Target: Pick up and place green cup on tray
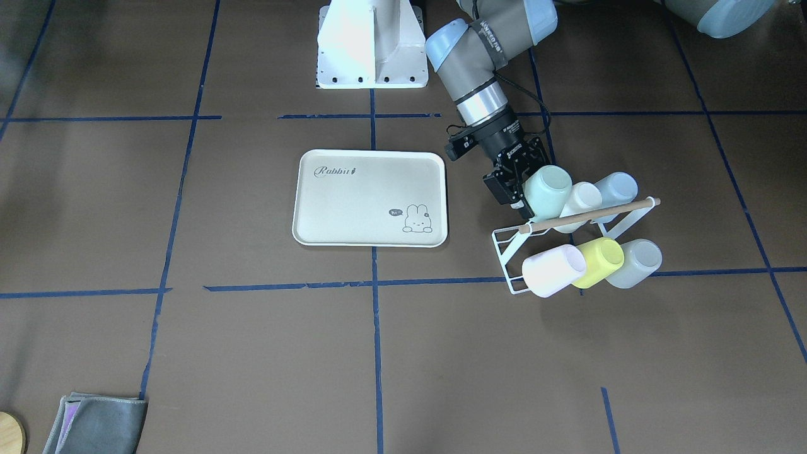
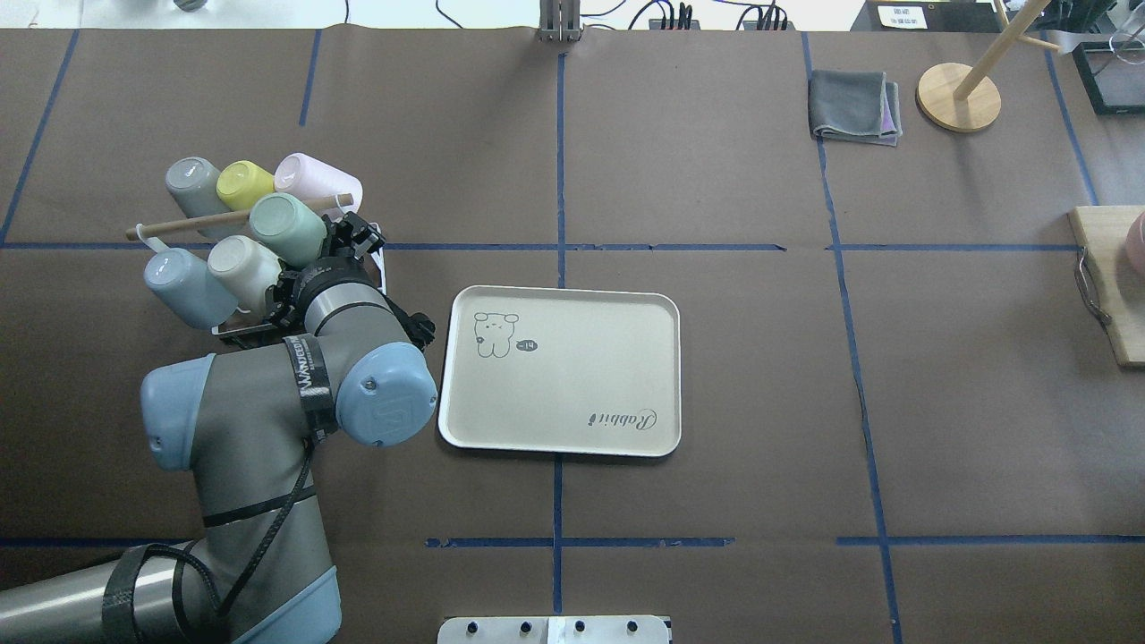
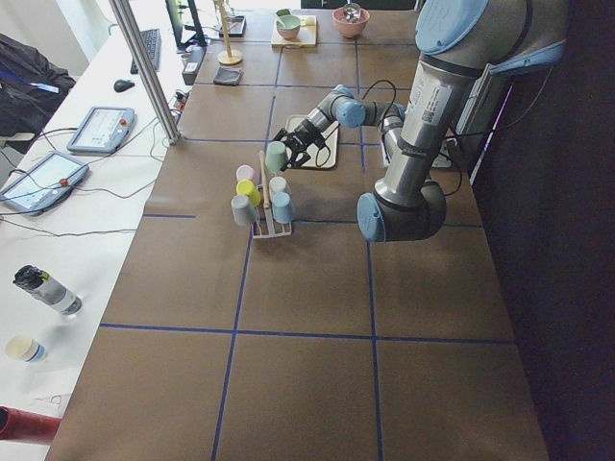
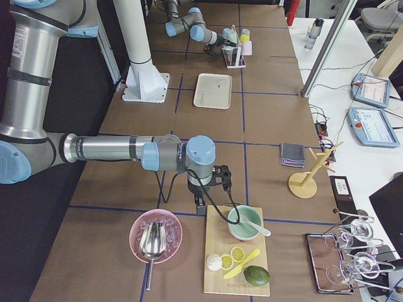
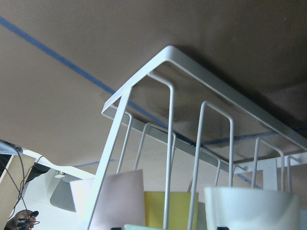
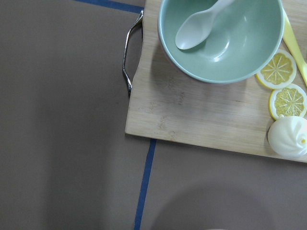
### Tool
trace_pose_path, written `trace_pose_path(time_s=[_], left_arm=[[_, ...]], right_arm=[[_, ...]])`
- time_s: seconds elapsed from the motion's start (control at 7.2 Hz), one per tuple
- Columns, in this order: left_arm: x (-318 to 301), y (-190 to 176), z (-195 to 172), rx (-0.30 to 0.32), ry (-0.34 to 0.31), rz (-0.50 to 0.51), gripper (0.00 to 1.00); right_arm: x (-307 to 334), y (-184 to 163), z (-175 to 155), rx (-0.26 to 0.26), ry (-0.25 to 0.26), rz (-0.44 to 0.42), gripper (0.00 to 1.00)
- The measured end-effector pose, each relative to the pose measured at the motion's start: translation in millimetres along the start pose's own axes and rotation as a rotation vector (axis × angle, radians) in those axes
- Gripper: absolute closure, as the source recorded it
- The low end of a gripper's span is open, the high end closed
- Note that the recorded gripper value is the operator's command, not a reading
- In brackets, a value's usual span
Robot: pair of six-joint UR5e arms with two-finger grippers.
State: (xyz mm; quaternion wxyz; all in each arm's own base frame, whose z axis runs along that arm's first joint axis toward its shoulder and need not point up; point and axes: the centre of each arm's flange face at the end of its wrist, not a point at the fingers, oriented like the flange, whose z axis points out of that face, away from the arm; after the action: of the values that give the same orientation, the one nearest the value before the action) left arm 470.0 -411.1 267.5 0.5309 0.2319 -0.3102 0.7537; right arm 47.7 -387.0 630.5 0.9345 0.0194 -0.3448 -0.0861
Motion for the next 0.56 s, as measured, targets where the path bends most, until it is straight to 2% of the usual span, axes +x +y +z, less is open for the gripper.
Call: trace_pose_path(time_s=[0.28, 0.56], left_arm=[[-5, 39, -29, 0.037, -0.048, -0.043, 0.31], [-5, 66, -55, 0.101, -0.075, -0.185, 0.28]], right_arm=[[0, 0, 0, 0.001, 0.0, -0.001, 0.0], [-1, -2, -1, 0.004, 0.0, -0.002, 0.0]])
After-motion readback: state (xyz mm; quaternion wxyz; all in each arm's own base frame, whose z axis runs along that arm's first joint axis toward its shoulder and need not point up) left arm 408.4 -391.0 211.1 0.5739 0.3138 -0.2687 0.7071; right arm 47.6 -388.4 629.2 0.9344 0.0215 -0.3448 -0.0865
